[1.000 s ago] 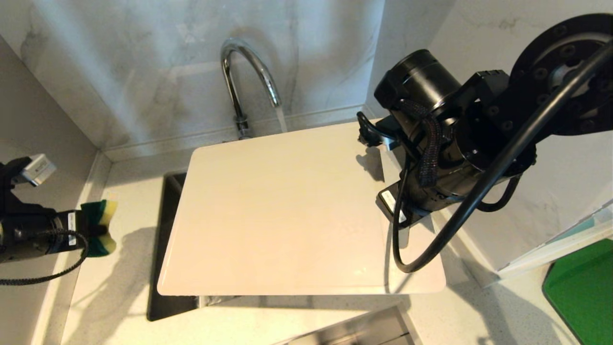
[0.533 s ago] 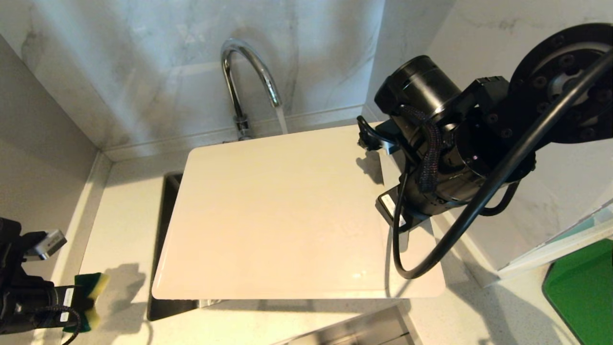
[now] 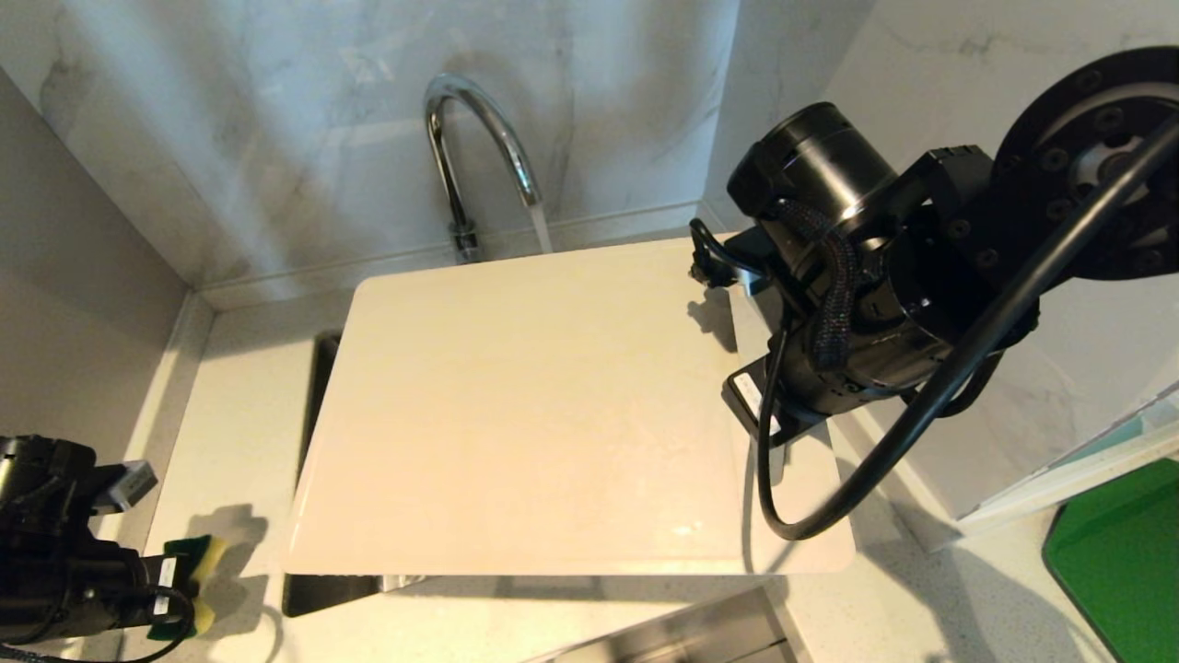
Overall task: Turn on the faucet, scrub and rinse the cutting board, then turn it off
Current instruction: Put down the cleaning cloth
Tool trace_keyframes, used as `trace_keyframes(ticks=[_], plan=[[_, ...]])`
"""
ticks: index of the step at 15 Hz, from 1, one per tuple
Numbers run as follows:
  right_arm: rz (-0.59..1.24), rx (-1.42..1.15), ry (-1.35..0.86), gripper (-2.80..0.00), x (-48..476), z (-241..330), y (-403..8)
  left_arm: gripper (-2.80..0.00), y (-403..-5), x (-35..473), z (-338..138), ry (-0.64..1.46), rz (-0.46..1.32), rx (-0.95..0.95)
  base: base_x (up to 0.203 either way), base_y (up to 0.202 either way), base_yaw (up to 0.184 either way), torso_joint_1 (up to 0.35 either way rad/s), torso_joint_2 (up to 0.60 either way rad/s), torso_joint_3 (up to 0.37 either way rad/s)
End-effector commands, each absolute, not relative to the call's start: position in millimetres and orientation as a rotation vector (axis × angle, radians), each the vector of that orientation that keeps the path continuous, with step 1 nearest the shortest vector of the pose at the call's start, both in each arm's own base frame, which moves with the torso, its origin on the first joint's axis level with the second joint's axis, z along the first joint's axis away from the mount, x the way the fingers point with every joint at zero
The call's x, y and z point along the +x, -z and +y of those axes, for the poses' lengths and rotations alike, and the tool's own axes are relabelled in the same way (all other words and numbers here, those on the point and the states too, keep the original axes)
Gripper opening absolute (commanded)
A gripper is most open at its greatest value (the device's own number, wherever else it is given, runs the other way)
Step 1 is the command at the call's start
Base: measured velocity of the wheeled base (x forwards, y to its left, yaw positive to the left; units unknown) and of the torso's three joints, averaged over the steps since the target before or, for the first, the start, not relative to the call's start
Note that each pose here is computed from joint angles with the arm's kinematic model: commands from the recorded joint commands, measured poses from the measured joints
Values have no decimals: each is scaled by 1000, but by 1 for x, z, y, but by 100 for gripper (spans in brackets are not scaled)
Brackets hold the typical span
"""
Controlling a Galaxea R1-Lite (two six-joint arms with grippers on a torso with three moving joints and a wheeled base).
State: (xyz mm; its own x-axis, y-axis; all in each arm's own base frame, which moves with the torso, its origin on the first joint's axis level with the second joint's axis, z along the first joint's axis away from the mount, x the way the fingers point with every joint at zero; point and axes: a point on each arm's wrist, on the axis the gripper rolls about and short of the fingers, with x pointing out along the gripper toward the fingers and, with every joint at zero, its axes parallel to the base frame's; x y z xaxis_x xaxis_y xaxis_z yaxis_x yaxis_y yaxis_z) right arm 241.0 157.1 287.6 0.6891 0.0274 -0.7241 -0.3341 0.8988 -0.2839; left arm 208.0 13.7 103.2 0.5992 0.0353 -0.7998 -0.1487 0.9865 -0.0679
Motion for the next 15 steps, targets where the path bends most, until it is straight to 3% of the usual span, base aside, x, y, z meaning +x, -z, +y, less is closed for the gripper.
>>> trace_keyframes(ticks=[1,10,11,15], plan=[[792,-416,-205,-280,240,156,-288,-280,-87,225,15,-99,963,-130,0,0,0,0,0,0],[791,-417,-206,-280,239,155,-288,-280,-71,245,17,-108,987,-117,0,0,0,0,0,0],[794,-419,-206,-280,239,155,-287,0,-73,245,17,-108,974,-116,0,0,0,0,0,0],[798,-419,-205,-280,241,156,-286,0,-89,238,17,-104,913,-116,0,0,0,0,0,0]])
